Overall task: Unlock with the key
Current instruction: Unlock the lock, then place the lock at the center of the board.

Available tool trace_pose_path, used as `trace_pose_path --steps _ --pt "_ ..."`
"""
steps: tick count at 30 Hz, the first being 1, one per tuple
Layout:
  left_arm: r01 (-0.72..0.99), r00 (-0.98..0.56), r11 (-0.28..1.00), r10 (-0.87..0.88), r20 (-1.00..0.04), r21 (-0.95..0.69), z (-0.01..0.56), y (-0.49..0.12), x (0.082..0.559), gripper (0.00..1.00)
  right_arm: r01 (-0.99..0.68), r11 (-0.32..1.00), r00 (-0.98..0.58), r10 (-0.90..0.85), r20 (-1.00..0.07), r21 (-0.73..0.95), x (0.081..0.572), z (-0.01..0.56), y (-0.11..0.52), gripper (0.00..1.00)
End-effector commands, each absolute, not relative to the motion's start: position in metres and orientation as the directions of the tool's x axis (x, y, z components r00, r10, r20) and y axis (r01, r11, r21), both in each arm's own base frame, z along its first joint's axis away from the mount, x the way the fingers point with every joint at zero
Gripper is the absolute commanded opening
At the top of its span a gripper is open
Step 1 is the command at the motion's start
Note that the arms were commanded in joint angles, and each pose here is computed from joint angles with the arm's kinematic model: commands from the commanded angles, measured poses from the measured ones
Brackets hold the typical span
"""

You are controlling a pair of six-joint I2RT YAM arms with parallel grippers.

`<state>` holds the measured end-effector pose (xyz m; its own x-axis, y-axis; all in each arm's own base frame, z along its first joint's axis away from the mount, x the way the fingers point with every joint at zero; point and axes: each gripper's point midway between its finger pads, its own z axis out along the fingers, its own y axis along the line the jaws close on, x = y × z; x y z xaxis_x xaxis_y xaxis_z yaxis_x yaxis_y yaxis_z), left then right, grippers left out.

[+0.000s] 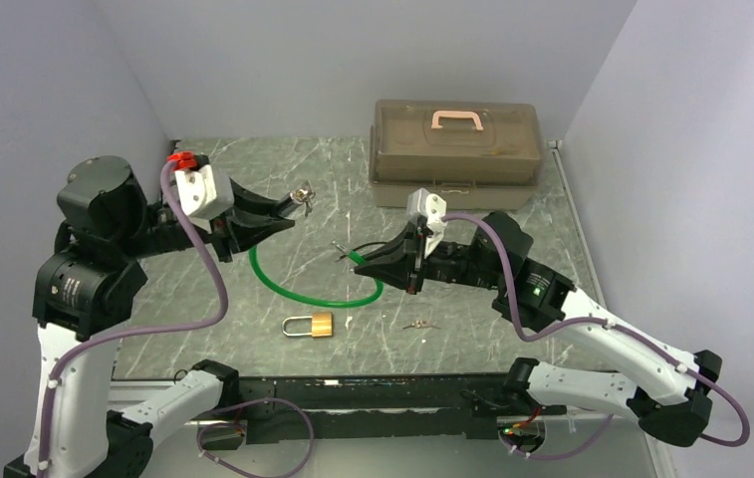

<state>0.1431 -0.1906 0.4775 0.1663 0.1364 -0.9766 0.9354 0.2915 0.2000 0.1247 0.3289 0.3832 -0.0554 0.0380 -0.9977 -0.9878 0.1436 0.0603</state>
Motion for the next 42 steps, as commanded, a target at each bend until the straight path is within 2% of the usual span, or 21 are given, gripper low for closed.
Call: trace_pose_path --steps 1,6,10,13,17,26,32,37,38,42 --pt "0.924 0.233 0.292 0.078 -0.969 0.246 0.500 -0.190 0.142 0.00 -0.961 0.270 -0.061 0.036 -0.998 0.068 0.139 0.374 0.314 0.00" --pt "0.839 0.024 0.517 0.277 -0.961 0.170 0.423 -0.168 0.234 0.00 -0.845 0.521 -0.157 -0.022 -0.987 0.123 0.189 0.334 0.309 0.01" --pt "0.781 -0.124 0.611 0.356 -0.926 0.131 0.364 -0.146 0.298 0.00 -0.722 0.664 -0.235 0.030 -0.971 0.196 0.221 0.301 0.309 0.00" --pt "0.763 -0.184 0.636 0.383 -0.906 0.114 0.333 -0.138 0.331 0.00 -0.668 0.709 -0.255 0.070 -0.964 0.228 0.237 0.275 0.314 0.00" --pt "0.751 -0.293 0.656 0.431 -0.854 0.073 0.282 -0.130 0.368 0.00 -0.596 0.770 -0.314 0.037 -0.949 0.227 0.258 0.226 0.320 0.00" --pt "0.735 -0.401 0.672 0.542 -0.738 0.093 0.199 -0.114 0.415 0.00 -0.455 0.859 -0.451 0.005 -0.892 0.235 0.312 0.153 0.317 0.00" --pt "0.718 -0.479 0.691 0.577 -0.661 0.083 0.154 -0.104 0.437 0.14 -0.378 0.901 -0.528 -0.023 -0.849 0.211 0.341 0.112 0.314 0.00" --pt "0.700 -0.505 0.706 0.595 -0.626 0.106 0.132 -0.091 0.455 0.31 -0.339 0.921 -0.568 -0.037 -0.822 0.193 0.359 0.088 0.315 0.00" --pt "0.698 -0.516 0.710 0.588 -0.623 0.093 0.129 -0.089 0.457 0.37 -0.332 0.923 -0.579 -0.039 -0.815 0.192 0.361 0.083 0.316 0.00" --pt "0.703 -0.536 0.707 0.598 -0.596 0.078 0.123 -0.083 0.461 0.38 -0.309 0.932 -0.609 -0.043 -0.792 0.187 0.372 0.069 0.320 0.00"
